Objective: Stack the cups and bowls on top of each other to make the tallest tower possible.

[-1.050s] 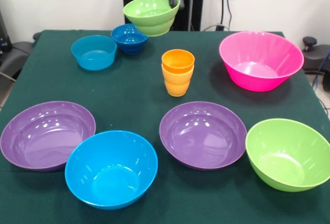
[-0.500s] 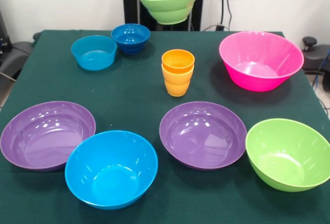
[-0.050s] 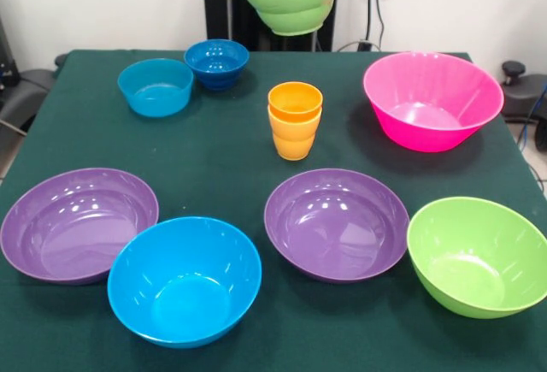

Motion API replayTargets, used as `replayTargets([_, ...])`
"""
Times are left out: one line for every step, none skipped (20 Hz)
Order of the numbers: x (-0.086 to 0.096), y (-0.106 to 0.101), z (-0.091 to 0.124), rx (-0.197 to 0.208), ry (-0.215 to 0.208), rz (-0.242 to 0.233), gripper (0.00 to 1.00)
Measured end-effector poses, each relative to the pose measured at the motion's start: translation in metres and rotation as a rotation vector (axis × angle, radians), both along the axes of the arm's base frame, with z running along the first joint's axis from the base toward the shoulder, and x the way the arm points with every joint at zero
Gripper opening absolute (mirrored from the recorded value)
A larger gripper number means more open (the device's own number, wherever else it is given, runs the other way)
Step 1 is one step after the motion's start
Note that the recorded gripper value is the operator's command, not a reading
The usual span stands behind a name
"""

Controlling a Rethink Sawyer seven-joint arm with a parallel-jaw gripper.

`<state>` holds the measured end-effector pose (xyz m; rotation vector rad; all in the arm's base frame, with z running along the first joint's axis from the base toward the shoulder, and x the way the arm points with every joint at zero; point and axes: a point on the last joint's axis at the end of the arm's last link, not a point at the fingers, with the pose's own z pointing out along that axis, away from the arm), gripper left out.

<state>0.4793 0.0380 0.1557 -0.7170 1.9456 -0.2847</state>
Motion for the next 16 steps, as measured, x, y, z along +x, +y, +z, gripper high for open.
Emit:
replayTargets([0.000,0.000,0.000,0.000,0.000,0.000,0.00])
replayTargets([0.000,0.000,-0.001,0.001,0.004,0.000,0.00])
replayTargets([-0.001,0.000,-0.002,0.001,0.006,-0.001,0.00])
replayTargets([-0.001,0.000,-0.003,0.001,0.008,-0.001,0.00])
replayTargets([-0.001,0.000,-0.004,0.002,0.010,-0.002,0.00])
replayTargets([-0.001,0.000,-0.008,0.003,0.018,-0.003,0.00])
replayTargets([-0.001,0.000,-0.011,0.004,0.023,-0.004,0.00])
replayTargets([-0.001,-0.001,-0.013,0.004,0.026,-0.005,0.00])
replayTargets([-0.001,-0.001,-0.014,0.005,0.029,-0.006,0.00])
replayTargets([-0.001,-0.001,-0.016,0.005,0.031,-0.007,0.00])
replayTargets([-0.001,-0.001,-0.018,0.006,0.036,-0.010,0.00])
replayTargets([-0.001,-0.001,-0.019,0.007,0.038,-0.012,0.00])
replayTargets([0.000,-0.001,-0.019,0.007,0.038,-0.014,0.00])
replayTargets([0.000,-0.001,-0.020,0.008,0.039,-0.016,0.00])
replayTargets([0.001,0.000,-0.021,0.008,0.040,-0.018,0.00])
replayTargets([0.002,0.000,-0.022,0.009,0.041,-0.018,0.00])
